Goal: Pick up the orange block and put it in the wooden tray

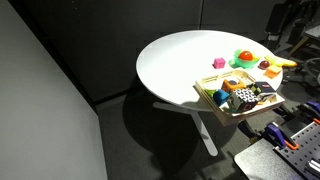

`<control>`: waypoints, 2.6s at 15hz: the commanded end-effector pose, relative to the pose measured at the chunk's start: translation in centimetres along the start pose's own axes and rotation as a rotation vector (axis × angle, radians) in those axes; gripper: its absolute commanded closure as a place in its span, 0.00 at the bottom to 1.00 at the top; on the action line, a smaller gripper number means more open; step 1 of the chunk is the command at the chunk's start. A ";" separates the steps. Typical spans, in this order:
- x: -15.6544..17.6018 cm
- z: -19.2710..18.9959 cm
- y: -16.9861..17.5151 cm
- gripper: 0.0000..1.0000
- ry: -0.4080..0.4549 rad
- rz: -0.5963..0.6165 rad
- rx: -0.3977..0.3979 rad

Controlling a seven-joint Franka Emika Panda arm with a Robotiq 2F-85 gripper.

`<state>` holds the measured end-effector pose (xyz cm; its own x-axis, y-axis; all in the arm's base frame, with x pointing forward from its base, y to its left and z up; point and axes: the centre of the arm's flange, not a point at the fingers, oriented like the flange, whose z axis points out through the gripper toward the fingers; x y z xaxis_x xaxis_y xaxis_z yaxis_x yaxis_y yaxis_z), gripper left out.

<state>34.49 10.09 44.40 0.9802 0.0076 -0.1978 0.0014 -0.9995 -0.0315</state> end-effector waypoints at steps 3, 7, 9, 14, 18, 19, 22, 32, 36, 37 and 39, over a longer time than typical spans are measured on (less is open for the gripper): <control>3.5 -0.3 3.9 0.00 0.042 0.098 0.000; 5.0 -0.2 7.3 0.00 0.120 0.145 0.006; 5.5 -0.1 9.2 0.00 0.156 0.167 0.017; 6.3 0.0 14.1 0.00 0.241 0.218 0.084; 6.7 0.8 17.9 0.00 0.298 0.234 0.092; 6.9 1.1 18.7 0.00 0.305 0.246 0.083; 7.3 2.2 21.4 0.00 0.318 0.283 0.057; 7.9 5.6 28.7 0.00 0.240 0.287 -0.133; 7.4 6.4 28.4 0.00 0.228 0.305 -0.117; 7.5 6.5 28.5 0.00 0.226 0.307 -0.116; 7.6 6.5 28.6 0.00 0.226 0.308 -0.117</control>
<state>40.66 -18.24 35.65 0.9572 -0.2865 0.0400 -0.2892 -0.9509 0.1100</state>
